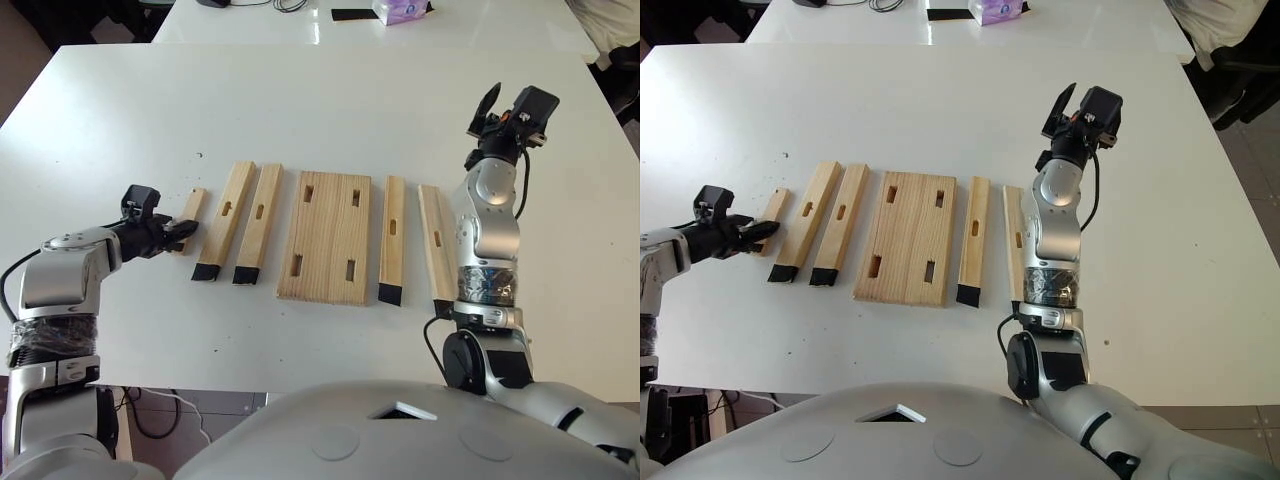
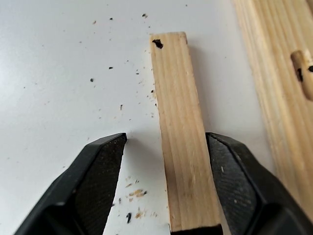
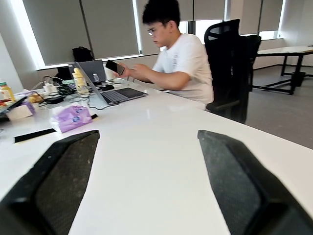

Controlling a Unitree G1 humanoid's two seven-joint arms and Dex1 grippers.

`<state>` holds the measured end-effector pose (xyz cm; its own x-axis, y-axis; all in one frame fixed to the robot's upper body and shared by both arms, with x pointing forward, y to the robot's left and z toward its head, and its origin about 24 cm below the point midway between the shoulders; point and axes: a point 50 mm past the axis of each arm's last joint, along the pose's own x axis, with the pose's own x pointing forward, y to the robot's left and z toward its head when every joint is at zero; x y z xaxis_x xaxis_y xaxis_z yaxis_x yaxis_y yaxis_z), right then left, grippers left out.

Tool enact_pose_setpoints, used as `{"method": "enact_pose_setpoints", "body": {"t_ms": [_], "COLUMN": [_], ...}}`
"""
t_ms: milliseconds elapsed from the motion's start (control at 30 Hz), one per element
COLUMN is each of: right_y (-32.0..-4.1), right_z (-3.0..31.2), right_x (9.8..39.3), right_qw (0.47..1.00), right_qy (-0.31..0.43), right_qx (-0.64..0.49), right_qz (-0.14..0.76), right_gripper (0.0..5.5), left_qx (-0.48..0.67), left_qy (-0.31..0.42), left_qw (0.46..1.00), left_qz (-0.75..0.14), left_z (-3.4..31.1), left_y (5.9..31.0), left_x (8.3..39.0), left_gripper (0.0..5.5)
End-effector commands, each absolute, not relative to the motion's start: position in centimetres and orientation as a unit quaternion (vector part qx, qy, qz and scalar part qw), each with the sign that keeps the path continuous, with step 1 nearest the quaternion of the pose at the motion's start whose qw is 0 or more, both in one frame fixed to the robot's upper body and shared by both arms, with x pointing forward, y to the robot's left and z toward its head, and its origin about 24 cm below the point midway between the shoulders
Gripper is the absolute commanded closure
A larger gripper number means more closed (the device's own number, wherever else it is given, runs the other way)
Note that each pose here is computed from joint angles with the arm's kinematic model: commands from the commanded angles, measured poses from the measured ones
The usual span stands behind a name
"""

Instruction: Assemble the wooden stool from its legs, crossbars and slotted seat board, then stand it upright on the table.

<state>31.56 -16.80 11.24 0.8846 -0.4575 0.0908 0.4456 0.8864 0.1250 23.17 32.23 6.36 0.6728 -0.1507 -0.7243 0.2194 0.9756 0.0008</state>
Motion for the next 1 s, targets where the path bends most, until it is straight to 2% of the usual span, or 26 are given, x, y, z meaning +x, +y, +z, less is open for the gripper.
{"method": "enact_pose_setpoints", "body": {"t_ms": [33,233,367,567,733,867,933,1000], "right_y": [-16.8,-17.3,-17.2,-17.1,-17.5,-17.3,-17.0,-16.6], "right_z": [11.1,11.0,11.0,11.1,11.0,11.1,11.2,11.7], "right_x": [31.1,30.8,30.8,30.8,30.5,30.9,31.3,32.1], "right_qw": [0.968,0.966,0.965,0.966,0.964,0.965,0.968,0.973], "right_qy": [-0.057,-0.055,-0.055,-0.055,-0.054,-0.055,-0.054,-0.06], "right_qx": [0.052,0.049,0.05,0.048,0.047,0.052,0.053,0.051], "right_qz": [-0.239,-0.25,-0.252,-0.248,-0.256,-0.253,-0.241,-0.216], "right_gripper": [1.79,1.79,1.77,1.77,1.77,1.77,1.77,1.77], "left_qx": [0.029,0.025,0.032,0.031,0.052,0.072,0.072,0.064], "left_qy": [0.47,0.484,0.485,0.473,0.475,0.427,0.381,0.305], "left_qw": [0.878,0.87,0.868,0.867,0.863,0.888,0.912,0.944], "left_qz": [-0.087,-0.093,-0.104,-0.154,-0.164,-0.152,-0.135,-0.109], "left_z": [3.8,3.8,3.5,3.6,3.7,4.6,5.6,7.9], "left_y": [33.2,33.8,33.9,32.5,32.8,32.7,32.3,32.0], "left_x": [20.3,19.4,19.4,19.5,19.4,21.9,24.0,26.7], "left_gripper": [2.53,2.53,3.14,4.05,4.2,4.2,4.2,4.2]}}
